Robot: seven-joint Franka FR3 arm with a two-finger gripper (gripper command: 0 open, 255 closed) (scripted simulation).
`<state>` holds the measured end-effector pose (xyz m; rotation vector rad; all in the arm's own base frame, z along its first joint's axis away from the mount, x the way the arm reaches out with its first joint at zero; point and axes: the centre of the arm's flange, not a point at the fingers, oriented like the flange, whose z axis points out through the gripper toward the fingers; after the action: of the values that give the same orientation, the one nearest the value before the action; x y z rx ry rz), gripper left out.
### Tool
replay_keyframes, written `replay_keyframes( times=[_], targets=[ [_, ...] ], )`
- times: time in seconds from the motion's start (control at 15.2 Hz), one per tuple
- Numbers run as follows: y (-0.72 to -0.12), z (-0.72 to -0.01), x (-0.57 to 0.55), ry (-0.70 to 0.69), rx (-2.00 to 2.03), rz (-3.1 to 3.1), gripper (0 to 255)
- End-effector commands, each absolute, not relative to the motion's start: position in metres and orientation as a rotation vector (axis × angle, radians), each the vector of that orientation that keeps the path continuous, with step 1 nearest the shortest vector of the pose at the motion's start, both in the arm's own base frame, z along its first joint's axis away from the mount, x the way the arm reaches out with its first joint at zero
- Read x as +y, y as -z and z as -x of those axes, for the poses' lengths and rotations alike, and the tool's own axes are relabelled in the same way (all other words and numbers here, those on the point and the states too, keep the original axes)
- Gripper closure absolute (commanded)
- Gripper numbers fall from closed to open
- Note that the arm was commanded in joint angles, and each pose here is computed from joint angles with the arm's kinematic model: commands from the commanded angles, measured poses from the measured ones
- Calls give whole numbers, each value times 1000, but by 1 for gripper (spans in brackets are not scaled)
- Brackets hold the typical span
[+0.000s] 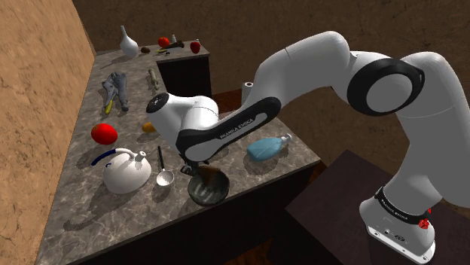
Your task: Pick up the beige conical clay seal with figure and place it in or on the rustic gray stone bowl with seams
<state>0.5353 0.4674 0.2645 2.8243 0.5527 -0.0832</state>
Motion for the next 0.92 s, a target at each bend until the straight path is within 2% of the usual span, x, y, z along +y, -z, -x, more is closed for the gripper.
replay_keyframes(
  times=[0.0, 0.26, 0.79, 0.86],
  targets=[
    [-254, -536, 468, 82, 553, -2825, 255],
    [-231, -536, 468, 82, 553, -2825, 255],
    [-231, -536, 468, 82, 553, -2825, 255],
    [-231, -536, 468, 82, 553, -2825, 0]
  ],
)
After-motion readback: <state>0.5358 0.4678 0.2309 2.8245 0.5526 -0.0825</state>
